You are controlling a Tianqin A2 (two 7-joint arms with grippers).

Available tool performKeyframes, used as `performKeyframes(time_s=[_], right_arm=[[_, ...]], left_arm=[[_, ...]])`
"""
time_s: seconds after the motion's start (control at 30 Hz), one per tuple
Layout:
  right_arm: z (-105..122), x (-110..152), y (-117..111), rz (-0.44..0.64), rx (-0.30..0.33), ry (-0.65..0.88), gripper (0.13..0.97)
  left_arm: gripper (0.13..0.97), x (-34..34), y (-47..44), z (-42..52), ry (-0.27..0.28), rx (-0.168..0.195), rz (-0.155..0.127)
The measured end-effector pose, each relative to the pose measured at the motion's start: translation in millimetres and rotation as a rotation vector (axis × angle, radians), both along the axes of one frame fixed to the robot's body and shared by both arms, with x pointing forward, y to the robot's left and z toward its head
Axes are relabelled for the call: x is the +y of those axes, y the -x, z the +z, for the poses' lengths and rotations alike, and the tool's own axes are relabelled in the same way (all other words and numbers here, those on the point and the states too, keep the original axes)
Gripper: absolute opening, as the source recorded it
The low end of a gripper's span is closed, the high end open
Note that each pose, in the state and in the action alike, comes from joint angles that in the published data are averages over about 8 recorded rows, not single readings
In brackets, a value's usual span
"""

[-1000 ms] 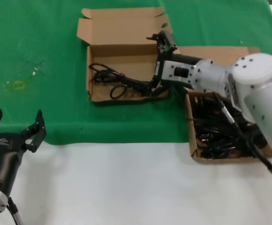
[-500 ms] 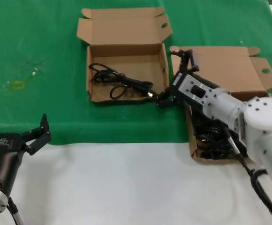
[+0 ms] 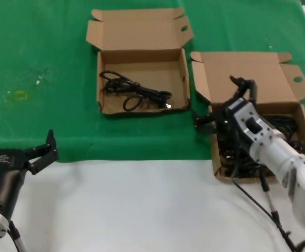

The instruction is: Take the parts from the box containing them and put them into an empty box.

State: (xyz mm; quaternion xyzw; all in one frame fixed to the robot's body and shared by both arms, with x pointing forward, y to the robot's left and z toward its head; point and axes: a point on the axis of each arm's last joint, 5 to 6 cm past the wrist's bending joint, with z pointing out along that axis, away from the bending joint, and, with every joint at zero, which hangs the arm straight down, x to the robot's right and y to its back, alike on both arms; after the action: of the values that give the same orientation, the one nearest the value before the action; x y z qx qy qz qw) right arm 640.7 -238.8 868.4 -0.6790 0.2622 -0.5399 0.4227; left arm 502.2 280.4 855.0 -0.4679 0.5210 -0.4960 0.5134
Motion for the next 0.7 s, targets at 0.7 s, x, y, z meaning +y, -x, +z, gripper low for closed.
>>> performKeyframes(time_s=[0.7], right_arm=[[-16,-36,108,-0.225,0.006,-0.394,0.966]], left_arm=[[0.966,0.0,0.0,0.0,0.0,0.0,0.0]])
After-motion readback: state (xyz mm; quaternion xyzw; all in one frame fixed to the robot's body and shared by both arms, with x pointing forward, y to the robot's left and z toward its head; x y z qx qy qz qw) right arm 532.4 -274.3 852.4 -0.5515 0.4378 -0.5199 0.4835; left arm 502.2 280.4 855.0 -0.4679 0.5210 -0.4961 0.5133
